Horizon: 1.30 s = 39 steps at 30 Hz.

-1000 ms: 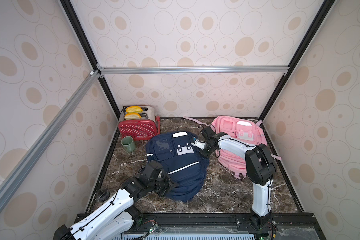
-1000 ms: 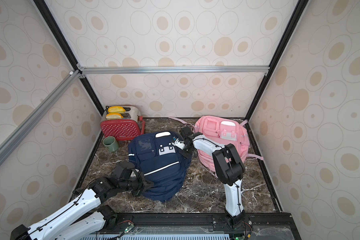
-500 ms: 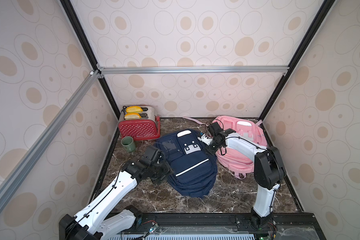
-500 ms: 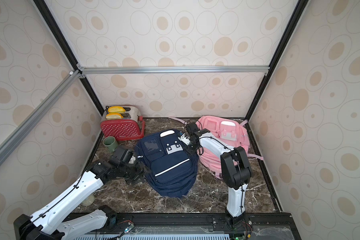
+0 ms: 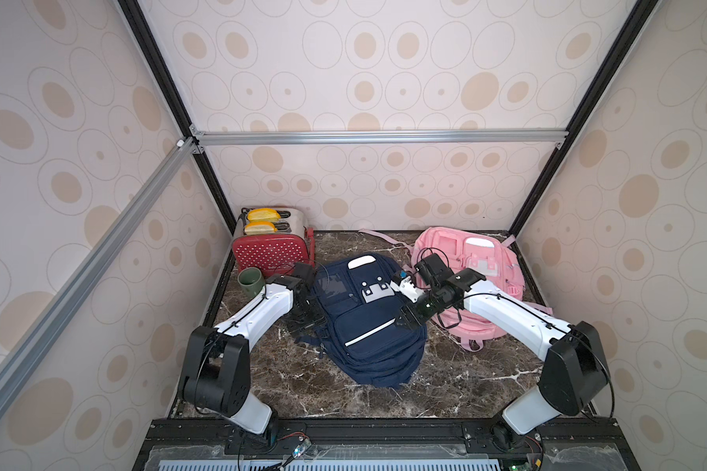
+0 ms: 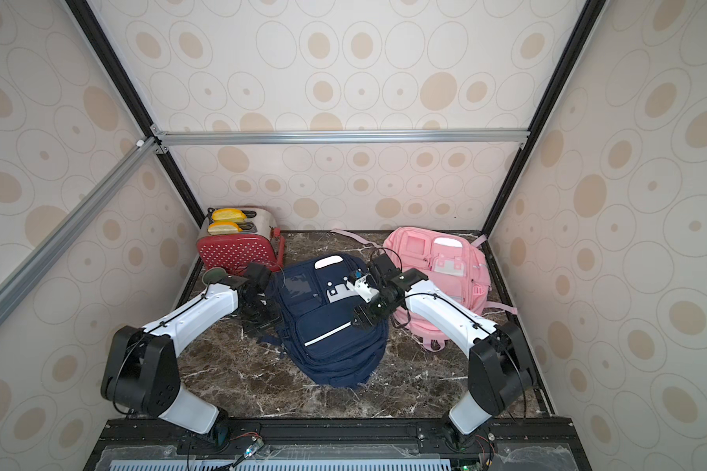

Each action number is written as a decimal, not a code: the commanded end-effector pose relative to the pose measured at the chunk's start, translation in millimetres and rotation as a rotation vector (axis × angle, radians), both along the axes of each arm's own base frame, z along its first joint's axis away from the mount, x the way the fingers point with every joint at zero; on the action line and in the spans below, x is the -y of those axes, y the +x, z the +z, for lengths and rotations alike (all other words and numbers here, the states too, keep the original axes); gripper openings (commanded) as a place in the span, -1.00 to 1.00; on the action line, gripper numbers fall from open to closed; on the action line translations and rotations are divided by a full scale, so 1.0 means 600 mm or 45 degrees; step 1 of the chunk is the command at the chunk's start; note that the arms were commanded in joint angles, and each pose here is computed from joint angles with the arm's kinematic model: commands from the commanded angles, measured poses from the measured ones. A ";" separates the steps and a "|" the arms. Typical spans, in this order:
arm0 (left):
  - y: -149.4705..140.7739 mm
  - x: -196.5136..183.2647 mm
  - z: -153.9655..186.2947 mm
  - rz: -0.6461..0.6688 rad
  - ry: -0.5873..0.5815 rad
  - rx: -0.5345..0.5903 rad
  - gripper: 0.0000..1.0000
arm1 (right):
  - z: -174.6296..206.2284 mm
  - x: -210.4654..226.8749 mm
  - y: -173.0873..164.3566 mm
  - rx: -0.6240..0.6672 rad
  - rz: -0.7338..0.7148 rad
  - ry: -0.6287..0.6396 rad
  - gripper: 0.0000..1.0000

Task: Zip up the backpack
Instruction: Adjust the backpack at the center of the board.

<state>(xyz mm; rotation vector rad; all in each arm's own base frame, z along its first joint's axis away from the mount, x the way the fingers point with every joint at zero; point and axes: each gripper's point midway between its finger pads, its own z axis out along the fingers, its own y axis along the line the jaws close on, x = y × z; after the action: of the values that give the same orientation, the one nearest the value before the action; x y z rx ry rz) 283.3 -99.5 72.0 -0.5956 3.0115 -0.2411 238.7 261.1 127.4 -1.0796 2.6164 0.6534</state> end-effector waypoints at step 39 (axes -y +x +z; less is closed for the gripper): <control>0.079 0.067 0.148 0.080 -0.498 0.469 -1.00 | -0.099 -0.002 0.153 -0.121 -0.172 -0.008 0.39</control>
<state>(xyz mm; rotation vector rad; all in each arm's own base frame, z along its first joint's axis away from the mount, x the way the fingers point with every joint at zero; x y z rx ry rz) 331.6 -125.9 130.3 -0.5930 2.6565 -0.6950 298.6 255.0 64.0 -0.8657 2.8249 0.7165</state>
